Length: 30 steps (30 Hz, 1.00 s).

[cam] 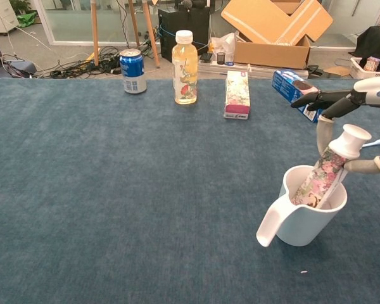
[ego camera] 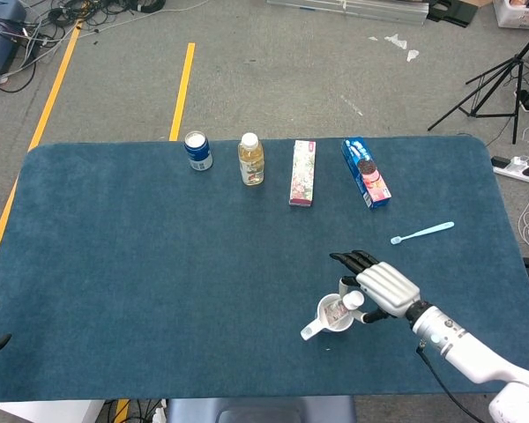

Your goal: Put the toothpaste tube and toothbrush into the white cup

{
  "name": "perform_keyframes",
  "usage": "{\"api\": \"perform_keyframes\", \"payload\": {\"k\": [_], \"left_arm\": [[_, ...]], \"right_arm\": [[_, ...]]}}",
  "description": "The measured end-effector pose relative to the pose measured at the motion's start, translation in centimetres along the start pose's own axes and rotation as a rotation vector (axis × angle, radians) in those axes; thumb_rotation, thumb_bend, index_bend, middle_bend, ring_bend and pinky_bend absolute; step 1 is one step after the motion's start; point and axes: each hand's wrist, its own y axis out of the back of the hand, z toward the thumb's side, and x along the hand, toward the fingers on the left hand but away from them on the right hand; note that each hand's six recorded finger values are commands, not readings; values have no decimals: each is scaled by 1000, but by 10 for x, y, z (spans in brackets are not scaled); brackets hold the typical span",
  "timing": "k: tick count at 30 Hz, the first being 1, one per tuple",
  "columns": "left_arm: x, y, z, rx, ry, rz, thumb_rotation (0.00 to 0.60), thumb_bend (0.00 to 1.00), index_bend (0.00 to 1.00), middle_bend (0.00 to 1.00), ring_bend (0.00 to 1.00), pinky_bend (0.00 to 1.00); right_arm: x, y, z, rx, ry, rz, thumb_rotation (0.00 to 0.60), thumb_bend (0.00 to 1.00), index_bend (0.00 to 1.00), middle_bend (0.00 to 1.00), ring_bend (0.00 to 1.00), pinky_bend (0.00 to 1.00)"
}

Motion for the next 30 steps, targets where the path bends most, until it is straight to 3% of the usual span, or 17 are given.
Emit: {"api": "perform_keyframes", "payload": {"k": [20, 30], "left_arm": [[0, 1, 0, -4, 0, 3, 600, 0, 385, 135, 158, 168], [1, 1, 0, -5, 1, 3, 600, 0, 385, 135, 158, 168]], "right_arm": [[-11, -15, -1, 1, -1, 52, 600, 265, 576, 0, 0, 0], [-12, -16, 1, 0, 4, 61, 600, 262, 523, 0, 0, 0]]}}
